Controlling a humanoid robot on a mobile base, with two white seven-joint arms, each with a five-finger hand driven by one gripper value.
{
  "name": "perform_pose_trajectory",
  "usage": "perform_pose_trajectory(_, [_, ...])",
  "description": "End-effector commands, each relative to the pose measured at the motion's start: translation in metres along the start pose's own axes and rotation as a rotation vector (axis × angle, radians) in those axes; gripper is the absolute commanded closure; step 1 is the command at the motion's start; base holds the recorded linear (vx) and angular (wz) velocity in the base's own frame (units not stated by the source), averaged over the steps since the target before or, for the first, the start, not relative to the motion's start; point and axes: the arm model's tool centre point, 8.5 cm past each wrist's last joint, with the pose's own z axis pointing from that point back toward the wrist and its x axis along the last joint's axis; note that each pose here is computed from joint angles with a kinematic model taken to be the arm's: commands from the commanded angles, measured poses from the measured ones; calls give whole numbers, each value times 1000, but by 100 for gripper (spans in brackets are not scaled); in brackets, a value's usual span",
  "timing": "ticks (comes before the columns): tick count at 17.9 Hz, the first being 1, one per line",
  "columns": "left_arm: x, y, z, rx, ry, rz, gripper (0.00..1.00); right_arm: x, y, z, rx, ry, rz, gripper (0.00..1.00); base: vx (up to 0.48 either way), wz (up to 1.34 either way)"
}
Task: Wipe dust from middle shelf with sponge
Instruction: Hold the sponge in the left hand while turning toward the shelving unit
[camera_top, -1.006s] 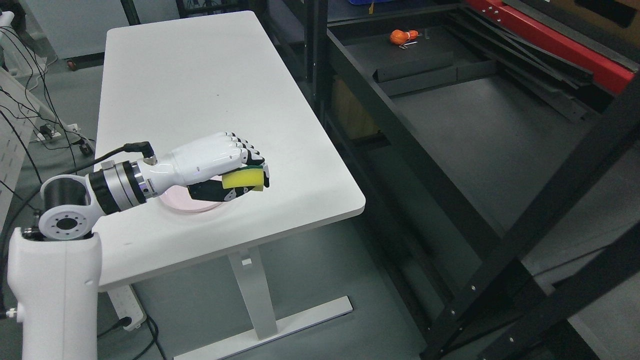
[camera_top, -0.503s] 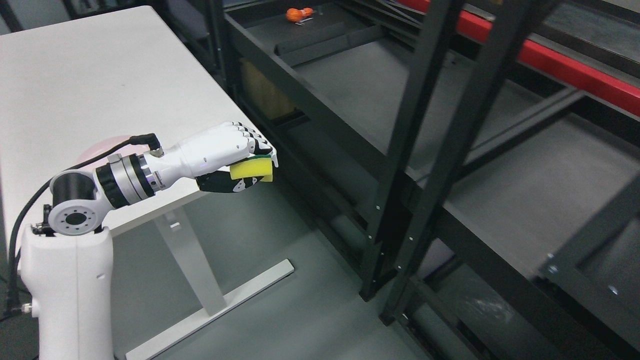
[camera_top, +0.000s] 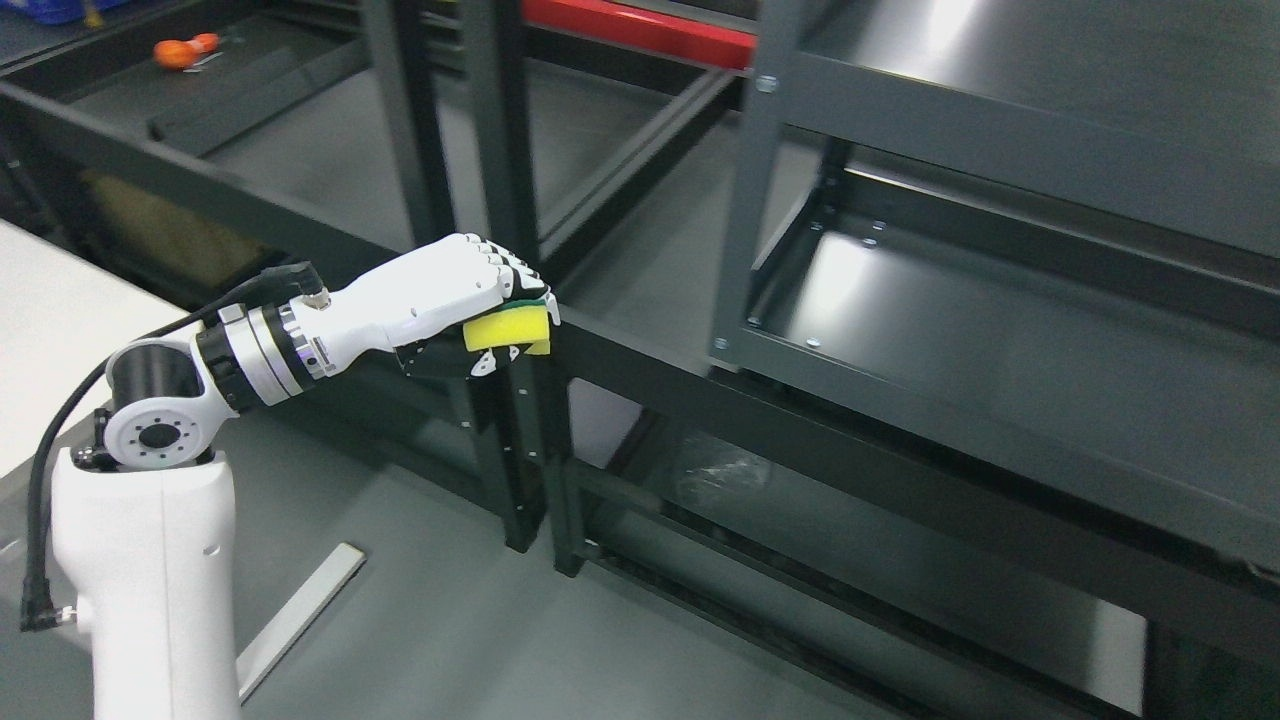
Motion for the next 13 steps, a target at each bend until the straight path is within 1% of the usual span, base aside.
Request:
perform_pose_trajectory(1, [1,6,-3,28,-1,0,99,3,-9,-1,-10,48,3,0,-171,-977])
perform_pose_trajectory(4, [0,32,-5,43,-1,-55,99,2,-10,-1,-11,50,3,0,-149,-954])
perform_pose_trajectory(7, [5,56,-18,27,1,-129,99,2,-10,-1,-11,50,3,0,-85,-848])
perform_pose_trajectory(11, [36,101,-60,-24,-92,-280,99,2,-10,-1,-11,50,3,0,-13,-547])
perform_pose_trajectory(12, [46,110,-70,-37,-120,-315,99,3,-9,-1,-10,48,3,0,34,-190])
perform_pose_trajectory(13, [62,119,-88,-48,-167,-351,99,3,-9,-1,-10,48,3,0,34,-190])
